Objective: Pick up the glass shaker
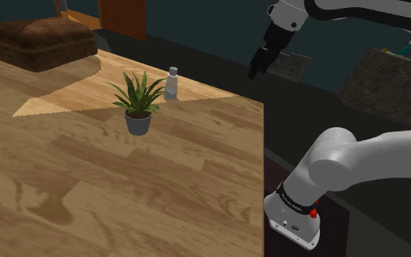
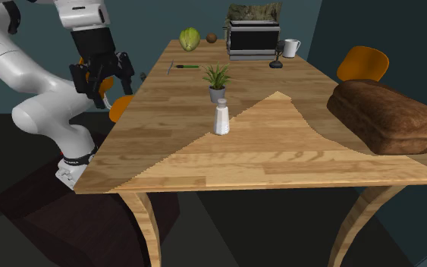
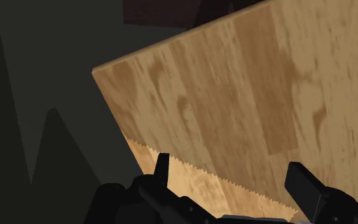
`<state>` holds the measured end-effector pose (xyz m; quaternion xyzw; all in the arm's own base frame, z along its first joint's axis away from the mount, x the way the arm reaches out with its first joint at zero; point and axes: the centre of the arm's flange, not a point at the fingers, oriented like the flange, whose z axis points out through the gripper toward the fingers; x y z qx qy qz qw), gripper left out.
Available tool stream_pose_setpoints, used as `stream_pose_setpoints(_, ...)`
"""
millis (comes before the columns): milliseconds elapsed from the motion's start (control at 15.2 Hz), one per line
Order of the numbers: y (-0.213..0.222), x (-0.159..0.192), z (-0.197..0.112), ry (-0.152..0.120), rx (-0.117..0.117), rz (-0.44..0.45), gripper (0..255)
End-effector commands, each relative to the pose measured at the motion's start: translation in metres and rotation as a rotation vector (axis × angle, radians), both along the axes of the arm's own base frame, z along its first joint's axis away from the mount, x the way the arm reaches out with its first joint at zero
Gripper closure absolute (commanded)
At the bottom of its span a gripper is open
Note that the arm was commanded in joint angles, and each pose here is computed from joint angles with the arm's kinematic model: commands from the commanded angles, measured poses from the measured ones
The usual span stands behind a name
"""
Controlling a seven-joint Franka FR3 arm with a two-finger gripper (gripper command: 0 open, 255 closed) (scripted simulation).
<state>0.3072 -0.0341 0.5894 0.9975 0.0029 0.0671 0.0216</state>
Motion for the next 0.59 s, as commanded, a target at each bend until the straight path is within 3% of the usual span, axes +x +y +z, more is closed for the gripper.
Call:
stream_pose_setpoints(0, 0.000, 0.000, 0.000, 0.000, 0.000, 0.000, 0)
stream_pose_setpoints(528, 0.060, 0.103, -0.005, 0.124, 0.023, 0.004, 0)
